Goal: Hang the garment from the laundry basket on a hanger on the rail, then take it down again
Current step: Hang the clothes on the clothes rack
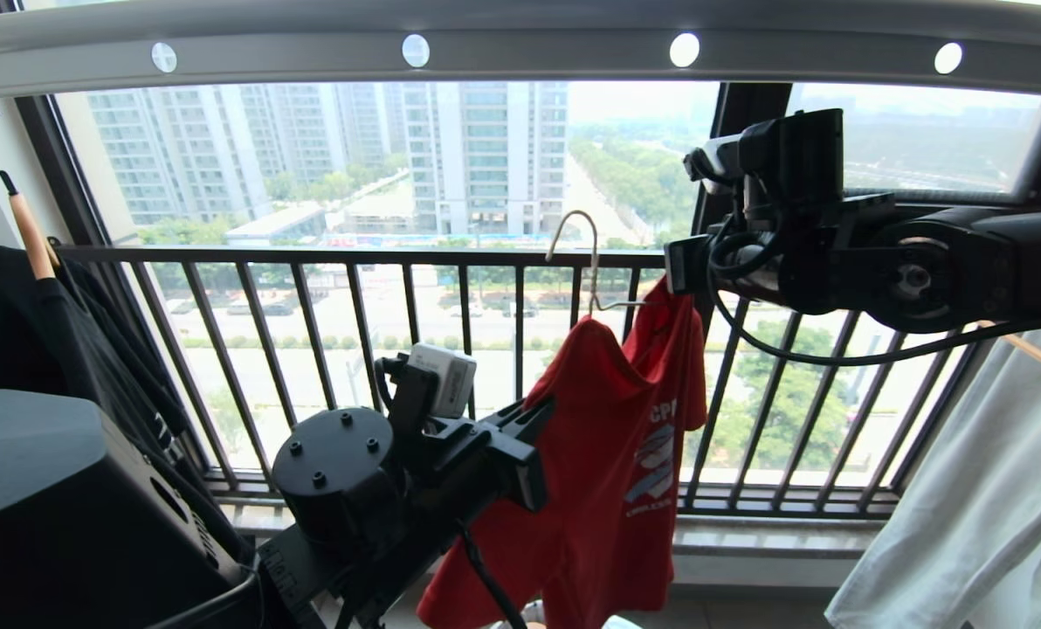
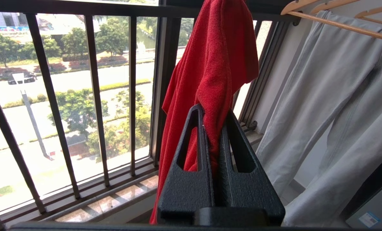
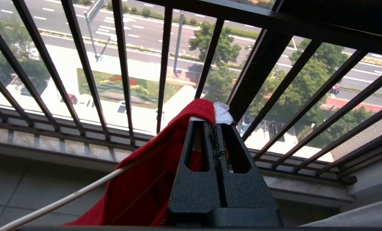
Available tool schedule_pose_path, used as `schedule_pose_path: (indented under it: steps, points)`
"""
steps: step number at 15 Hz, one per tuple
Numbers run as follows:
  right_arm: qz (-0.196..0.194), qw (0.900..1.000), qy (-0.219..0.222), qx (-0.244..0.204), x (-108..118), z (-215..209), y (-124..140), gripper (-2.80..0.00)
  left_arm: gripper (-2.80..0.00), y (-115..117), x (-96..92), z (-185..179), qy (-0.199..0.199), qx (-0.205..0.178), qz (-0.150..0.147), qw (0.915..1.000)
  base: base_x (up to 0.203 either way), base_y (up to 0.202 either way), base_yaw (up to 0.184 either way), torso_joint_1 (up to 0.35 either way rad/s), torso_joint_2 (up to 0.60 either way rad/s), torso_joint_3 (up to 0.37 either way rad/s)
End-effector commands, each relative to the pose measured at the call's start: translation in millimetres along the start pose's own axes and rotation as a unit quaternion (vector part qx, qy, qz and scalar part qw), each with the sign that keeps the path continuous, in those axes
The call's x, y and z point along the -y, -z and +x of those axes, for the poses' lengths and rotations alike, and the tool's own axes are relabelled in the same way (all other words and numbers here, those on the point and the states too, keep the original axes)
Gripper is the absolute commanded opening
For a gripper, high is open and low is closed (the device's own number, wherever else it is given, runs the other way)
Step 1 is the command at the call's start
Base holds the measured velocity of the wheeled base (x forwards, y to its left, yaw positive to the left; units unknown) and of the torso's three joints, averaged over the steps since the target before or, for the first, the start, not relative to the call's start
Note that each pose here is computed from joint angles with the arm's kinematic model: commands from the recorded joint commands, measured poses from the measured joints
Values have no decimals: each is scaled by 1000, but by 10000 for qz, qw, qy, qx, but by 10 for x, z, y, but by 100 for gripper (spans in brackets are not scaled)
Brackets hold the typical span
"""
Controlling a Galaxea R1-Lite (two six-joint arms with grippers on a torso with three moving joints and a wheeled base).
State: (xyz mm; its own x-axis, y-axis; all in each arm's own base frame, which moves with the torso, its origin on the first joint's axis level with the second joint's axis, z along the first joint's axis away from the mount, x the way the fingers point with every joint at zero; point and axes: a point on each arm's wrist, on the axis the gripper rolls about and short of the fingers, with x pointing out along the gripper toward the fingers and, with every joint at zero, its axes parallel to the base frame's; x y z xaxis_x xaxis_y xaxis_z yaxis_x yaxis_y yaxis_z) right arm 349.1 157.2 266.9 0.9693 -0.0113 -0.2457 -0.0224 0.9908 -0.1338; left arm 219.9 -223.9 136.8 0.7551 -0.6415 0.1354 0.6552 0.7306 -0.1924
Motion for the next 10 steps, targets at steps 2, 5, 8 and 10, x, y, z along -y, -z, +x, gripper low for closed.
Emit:
schedule_pose_path:
  steps: [2,5,8,10]
  points:
    - [-91,9998,-176,37,-194,-198,-27,-280,-280,129,13,86,-197,-68,142,9997,0,0,0,0,0,0]
    - [-125,9997,-180,124,-314,-404,-67,-280,-280,160,21,180,-541,39,268,9982,0,0,0,0,0,0]
    - [-208,9990,-373,118,-378,-638,-24,-280,-280,149,60,238,-839,166,471,9952,0,0,0,0,0,0]
    - [-87,9985,-526,132,-445,-771,-25,-280,-280,152,60,257,-883,184,518,9946,0,0,0,0,0,0]
